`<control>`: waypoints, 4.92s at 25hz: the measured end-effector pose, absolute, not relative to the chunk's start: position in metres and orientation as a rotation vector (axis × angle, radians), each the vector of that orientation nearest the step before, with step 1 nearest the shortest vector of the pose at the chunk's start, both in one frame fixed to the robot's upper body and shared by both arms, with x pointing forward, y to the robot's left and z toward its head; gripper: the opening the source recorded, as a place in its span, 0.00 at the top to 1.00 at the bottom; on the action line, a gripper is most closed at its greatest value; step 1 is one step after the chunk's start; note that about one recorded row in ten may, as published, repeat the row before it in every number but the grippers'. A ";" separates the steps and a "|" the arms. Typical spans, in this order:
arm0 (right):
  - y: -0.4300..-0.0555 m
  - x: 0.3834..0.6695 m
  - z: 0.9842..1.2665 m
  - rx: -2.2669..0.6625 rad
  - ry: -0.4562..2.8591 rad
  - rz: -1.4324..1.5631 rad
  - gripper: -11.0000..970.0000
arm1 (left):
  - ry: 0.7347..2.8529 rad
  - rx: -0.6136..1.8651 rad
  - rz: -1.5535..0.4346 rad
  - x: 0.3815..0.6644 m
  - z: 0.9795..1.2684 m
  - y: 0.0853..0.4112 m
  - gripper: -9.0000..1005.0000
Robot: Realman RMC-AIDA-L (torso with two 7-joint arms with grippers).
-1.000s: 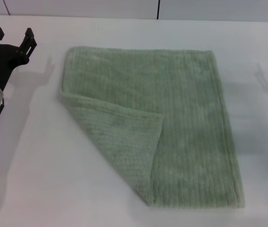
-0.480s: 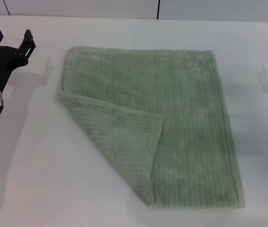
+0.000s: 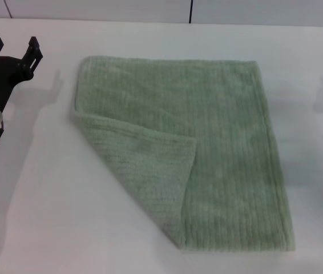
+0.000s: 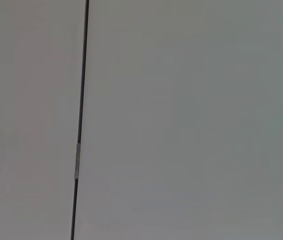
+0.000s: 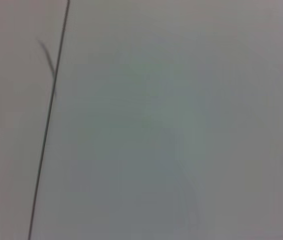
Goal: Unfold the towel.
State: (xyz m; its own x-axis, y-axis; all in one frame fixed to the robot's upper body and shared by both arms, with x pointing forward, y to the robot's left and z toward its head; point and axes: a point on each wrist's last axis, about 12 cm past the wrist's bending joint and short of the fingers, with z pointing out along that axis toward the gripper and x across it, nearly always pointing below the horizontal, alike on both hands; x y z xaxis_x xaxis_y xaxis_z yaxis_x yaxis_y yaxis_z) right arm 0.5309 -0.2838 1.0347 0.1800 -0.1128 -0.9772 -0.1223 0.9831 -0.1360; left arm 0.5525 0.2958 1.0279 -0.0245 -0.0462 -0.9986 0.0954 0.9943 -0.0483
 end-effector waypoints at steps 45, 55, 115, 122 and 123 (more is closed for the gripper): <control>-0.278 0.591 1.051 -0.408 1.581 0.220 0.99 | 1.582 0.043 -0.107 0.555 1.030 0.296 0.22; -0.282 0.601 1.063 -0.490 1.665 0.378 0.99 | 1.585 0.043 -0.105 0.555 1.030 0.297 0.22; -0.230 0.665 1.132 -0.901 2.351 0.386 0.99 | 1.567 0.016 -0.153 0.553 1.031 0.292 0.22; -0.224 0.668 1.126 -0.921 2.354 0.362 0.99 | 1.570 0.018 -0.154 0.552 1.031 0.292 0.22; -0.223 0.669 1.124 -0.922 2.354 0.360 0.99 | 1.571 0.021 -0.156 0.552 1.030 0.291 0.22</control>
State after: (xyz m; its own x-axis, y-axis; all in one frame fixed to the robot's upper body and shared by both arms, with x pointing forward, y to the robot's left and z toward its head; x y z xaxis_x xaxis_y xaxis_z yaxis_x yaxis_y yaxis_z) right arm 0.6685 -0.2228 1.1244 -0.5929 -0.5318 -0.6047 -0.6883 0.7245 0.0378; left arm 0.5521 0.2914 1.0303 -0.0078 -0.0852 -0.9963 0.1122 0.9900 -0.0855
